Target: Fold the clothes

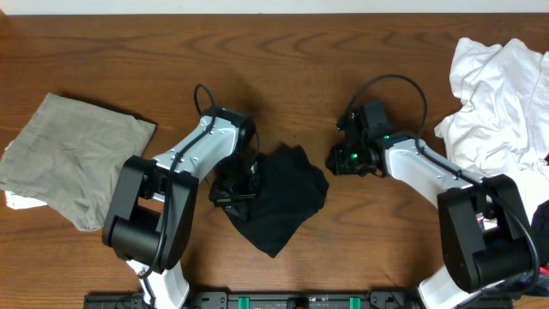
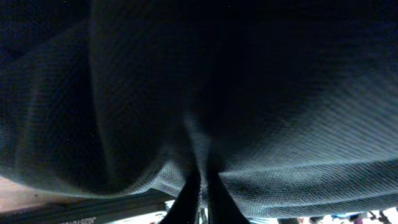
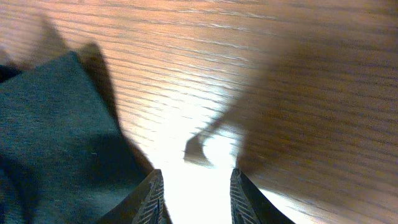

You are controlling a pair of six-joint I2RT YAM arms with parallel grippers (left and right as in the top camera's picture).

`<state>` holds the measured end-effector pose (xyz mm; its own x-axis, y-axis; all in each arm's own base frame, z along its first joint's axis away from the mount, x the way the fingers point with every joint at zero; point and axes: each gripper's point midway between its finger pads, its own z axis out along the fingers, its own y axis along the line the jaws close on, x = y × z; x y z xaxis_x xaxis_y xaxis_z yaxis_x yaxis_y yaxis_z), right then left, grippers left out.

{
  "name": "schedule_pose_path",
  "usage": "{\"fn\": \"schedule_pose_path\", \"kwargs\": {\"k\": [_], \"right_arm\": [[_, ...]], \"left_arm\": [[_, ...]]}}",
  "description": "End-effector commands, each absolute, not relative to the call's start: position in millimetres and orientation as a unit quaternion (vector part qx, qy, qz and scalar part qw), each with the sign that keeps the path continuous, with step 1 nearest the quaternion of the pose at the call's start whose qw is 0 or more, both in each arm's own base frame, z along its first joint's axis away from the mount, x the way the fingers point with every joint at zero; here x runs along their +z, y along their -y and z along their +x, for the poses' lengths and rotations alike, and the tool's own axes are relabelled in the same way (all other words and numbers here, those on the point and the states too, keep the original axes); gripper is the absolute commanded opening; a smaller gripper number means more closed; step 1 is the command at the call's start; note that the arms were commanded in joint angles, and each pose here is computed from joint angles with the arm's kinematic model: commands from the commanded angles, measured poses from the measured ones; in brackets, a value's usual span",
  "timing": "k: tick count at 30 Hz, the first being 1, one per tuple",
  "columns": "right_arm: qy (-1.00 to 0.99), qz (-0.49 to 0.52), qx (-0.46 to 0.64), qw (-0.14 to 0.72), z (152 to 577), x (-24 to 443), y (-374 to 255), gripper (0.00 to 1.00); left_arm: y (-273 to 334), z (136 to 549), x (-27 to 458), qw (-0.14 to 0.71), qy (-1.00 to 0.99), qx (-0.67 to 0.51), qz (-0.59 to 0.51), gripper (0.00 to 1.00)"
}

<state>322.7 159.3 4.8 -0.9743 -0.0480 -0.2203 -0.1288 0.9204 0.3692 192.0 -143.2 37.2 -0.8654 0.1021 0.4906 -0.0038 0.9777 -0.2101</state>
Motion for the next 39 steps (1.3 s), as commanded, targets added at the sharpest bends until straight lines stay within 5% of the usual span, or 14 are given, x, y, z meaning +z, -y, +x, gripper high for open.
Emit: {"fn": "schedule_pose_path", "kwargs": {"k": [1, 7, 9, 12, 19, 32, 39], "right_arm": [[-0.976, -0.07, 0.18, 0.098, 320.9, 4.9, -149.6, 0.33], [-0.964, -0.117, 0.221, 0.095, 309.4, 63.6, -148.9, 0.3], [-0.944, -0.156, 0.272, 0.106, 298.0, 97.1, -163.1, 0.3], [-0.911, -0.197, 0.342, 0.122, 277.2, 137.7, -184.7, 0.3], [-0.89, -0.246, 0.374, 0.088, 240.6, 144.2, -215.3, 0.32], [-0.913, -0.215, 0.345, -0.039, 203.3, 48.1, -229.8, 0.3], [-0.948, -0.176, 0.262, -0.039, 225.3, 0.3, -201.3, 0.31]], "left_arm": [[145.9, 200.6, 55.1, 0.208, 0.97, 0.119, -0.045, 0.07], [127.1, 245.8, 104.5, 0.01, 0.994, 0.077, -0.077, 0.08], [125.4, 262.3, 120.0, -0.053, 0.993, 0.073, -0.081, 0.22], [132.5, 279.0, 130.0, -0.1, 0.987, 0.088, -0.087, 0.26], [144.9, 280.3, 101.7, -0.058, 0.988, 0.109, -0.088, 0.25], [155.1, 274.4, 19.2, 0.061, 0.988, 0.108, -0.091, 0.26], [150.4, 262.7, -9.0, 0.112, 0.986, 0.093, -0.084, 0.25]]}}
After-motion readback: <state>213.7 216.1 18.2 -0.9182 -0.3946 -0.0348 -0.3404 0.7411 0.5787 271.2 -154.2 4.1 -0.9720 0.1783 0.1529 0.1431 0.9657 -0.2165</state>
